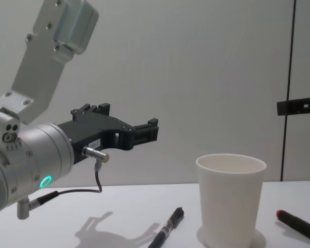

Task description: Place the pen into the pen holder.

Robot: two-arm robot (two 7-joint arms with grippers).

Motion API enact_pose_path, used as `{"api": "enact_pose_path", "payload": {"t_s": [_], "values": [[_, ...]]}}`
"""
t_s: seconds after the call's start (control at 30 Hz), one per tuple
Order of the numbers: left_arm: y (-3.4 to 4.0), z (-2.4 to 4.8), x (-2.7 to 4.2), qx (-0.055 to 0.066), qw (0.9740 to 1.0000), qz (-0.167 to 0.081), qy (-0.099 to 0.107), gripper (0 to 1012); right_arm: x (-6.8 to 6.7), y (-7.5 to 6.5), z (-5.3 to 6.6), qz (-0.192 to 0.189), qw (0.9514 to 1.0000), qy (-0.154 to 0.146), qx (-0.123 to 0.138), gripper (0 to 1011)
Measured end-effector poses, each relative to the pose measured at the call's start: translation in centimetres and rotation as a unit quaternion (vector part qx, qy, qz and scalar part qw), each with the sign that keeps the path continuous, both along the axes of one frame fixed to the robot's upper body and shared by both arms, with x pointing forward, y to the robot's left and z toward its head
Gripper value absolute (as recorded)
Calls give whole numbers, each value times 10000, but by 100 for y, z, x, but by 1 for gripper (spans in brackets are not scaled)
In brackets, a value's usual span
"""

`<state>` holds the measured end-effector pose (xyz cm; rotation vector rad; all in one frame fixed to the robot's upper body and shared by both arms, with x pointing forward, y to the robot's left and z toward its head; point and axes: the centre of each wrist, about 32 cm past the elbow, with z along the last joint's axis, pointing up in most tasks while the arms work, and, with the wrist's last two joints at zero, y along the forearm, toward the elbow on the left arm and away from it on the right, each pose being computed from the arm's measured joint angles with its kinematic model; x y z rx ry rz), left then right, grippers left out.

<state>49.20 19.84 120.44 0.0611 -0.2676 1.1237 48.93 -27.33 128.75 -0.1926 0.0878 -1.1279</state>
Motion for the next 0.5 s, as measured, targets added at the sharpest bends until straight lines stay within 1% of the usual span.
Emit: {"api": "enact_pose_path", "payload": {"t_s": [0.03,0.07,0.1,0.2,0.23,0.33,0.37,0.5], "values": [[0,0,0,0,10000,0,0,1001,22,-13,53,18,9999,124,-65,1001],[0,0,0,0,10000,0,0,1001,31,-17,76,24,9998,175,-96,1001],[0,0,0,0,10000,0,0,1001,52,-27,122,31,9995,274,-163,1001],[0,0,0,0,10000,0,0,1001,90,-39,192,42,9986,453,-286,1001],[0,0,0,0,10000,0,0,1001,117,-41,230,51,9977,565,-370,1001],[0,0,0,0,10000,0,0,1001,161,-43,285,54,9962,720,-496,1001],[0,0,0,0,10000,0,0,1001,193,-45,319,49,9949,826,-581,1001],[0,0,0,0,10000,0,0,1001,277,-48,388,18,9920,1024,-742,1002]]}}
